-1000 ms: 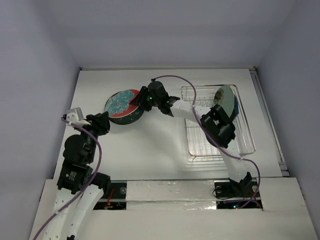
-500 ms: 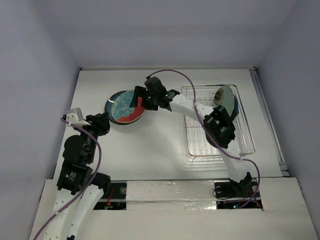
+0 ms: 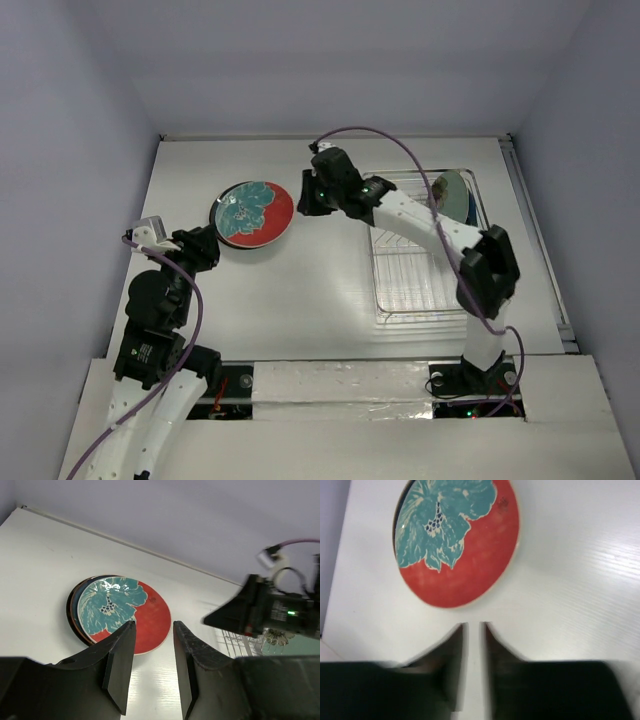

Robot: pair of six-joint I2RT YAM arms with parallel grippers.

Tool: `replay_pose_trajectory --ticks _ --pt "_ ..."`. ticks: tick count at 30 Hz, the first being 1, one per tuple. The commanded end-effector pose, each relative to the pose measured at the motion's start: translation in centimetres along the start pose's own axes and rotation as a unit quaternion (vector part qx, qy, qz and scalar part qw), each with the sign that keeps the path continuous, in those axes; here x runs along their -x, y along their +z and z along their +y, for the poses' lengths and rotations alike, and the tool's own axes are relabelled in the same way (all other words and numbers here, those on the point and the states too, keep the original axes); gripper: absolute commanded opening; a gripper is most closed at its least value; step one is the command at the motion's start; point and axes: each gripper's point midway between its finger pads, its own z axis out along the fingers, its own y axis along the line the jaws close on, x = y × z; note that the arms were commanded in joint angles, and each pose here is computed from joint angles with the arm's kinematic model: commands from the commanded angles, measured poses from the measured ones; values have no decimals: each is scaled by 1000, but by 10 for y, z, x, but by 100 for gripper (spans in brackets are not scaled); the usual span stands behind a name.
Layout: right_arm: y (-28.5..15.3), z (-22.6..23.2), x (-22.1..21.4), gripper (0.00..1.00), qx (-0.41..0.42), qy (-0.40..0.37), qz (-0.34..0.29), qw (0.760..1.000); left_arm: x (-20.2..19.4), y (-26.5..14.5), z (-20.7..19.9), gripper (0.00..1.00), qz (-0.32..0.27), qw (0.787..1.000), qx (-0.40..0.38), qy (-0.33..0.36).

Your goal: Unload the plates from the dish rack

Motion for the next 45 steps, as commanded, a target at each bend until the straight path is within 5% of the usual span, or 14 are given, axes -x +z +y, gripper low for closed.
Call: replay_pose_trajectory --ticks 1,3,8,12,16,20,36,45 --pt "-61 -12 42 12 -38 -20 -99 994 5 1 -4 33 -11 1000 -9 -5" --pt "-84 -33 50 0 -77 -21 -125 989 5 1 -5 33 -12 1000 -10 -6" --pt "-183 -115 46 0 -221 -9 -189 957 5 1 -5 33 -13 1000 -10 -5" --pt "-265 -224 27 0 -387 62 -218 894 6 0 -5 33 -15 1000 -11 -6" --pt "-303 -266 11 45 -430 84 -230 869 6 0 -5 33 -15 1000 -11 -6" --pt "-302 -281 13 55 -434 85 -223 868 4 2 -4 33 -12 1000 -10 -6" --pt "-240 -326 35 34 -473 57 -132 869 0 7 -1 33 -2 1000 0 -2" --pt "-269 -311 53 0 -467 45 -162 868 0 9 1 33 -3 1000 5 -2"
